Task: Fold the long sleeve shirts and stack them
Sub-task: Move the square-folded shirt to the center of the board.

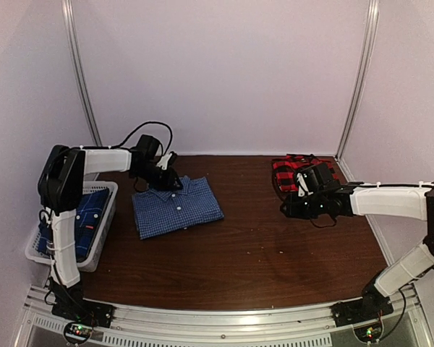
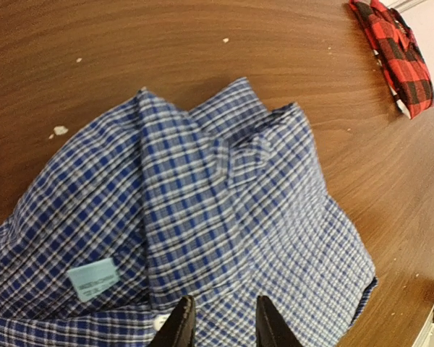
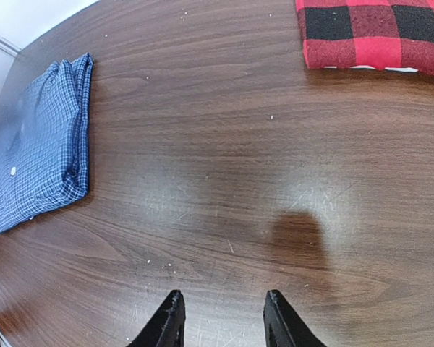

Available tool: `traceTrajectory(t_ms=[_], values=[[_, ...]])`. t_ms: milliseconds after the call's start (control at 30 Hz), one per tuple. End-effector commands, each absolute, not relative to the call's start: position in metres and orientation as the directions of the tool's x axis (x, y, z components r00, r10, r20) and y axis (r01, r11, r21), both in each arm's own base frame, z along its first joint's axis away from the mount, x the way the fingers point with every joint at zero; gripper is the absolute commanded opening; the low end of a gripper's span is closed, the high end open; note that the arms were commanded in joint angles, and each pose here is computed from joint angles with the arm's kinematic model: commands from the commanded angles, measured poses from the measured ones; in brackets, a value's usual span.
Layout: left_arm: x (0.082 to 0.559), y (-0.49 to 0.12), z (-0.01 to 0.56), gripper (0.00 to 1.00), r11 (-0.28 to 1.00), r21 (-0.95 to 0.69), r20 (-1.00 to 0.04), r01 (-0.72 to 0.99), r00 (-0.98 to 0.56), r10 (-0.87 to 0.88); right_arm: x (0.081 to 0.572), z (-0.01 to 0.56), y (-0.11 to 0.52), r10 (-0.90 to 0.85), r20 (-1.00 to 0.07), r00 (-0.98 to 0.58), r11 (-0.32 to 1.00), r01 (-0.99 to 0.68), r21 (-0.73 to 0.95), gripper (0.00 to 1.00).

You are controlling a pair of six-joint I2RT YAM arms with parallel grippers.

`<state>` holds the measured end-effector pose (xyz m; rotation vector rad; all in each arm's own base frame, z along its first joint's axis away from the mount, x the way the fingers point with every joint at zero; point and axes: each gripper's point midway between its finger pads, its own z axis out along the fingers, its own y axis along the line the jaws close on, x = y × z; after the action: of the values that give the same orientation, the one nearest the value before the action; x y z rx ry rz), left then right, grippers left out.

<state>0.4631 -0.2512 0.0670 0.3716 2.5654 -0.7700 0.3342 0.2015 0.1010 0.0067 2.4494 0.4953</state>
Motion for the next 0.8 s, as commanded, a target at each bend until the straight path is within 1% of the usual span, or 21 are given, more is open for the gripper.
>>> traceTrajectory(t_ms=[0,133,233,400,600,767], values=[[0.457,-0.296,0.110,0.30,0.760,-0.481,-0.533,0.437,-0.834,0.143,0.336,0.113,0.186,0.142,-0.619,-0.772,0.936,-0.098,0.337,0.39],[0.444,-0.336,0.115,0.31,0.748,-0.486,-0.541,0.451,-0.828,0.148,0.342,0.121,0.178,0.159,-0.637,-0.754,0.940,-0.081,0.330,0.39],[0.435,-0.364,0.104,0.30,0.739,-0.504,-0.527,0.447,-0.837,0.146,0.348,0.131,0.176,0.174,-0.650,-0.740,0.940,-0.072,0.334,0.40],[0.426,-0.395,0.078,0.30,0.766,-0.503,-0.495,0.401,-0.860,0.125,0.355,0.152,0.177,0.195,-0.678,-0.709,0.936,-0.072,0.345,0.44],[0.414,-0.419,0.042,0.29,0.768,-0.529,-0.425,0.361,-0.896,0.128,0.362,0.171,0.173,0.209,-0.706,-0.677,0.940,-0.061,0.337,0.52],[0.400,-0.423,0.027,0.28,0.771,-0.532,-0.387,0.349,-0.910,0.145,0.367,0.191,0.170,0.227,-0.738,-0.635,0.939,-0.057,0.338,0.59]])
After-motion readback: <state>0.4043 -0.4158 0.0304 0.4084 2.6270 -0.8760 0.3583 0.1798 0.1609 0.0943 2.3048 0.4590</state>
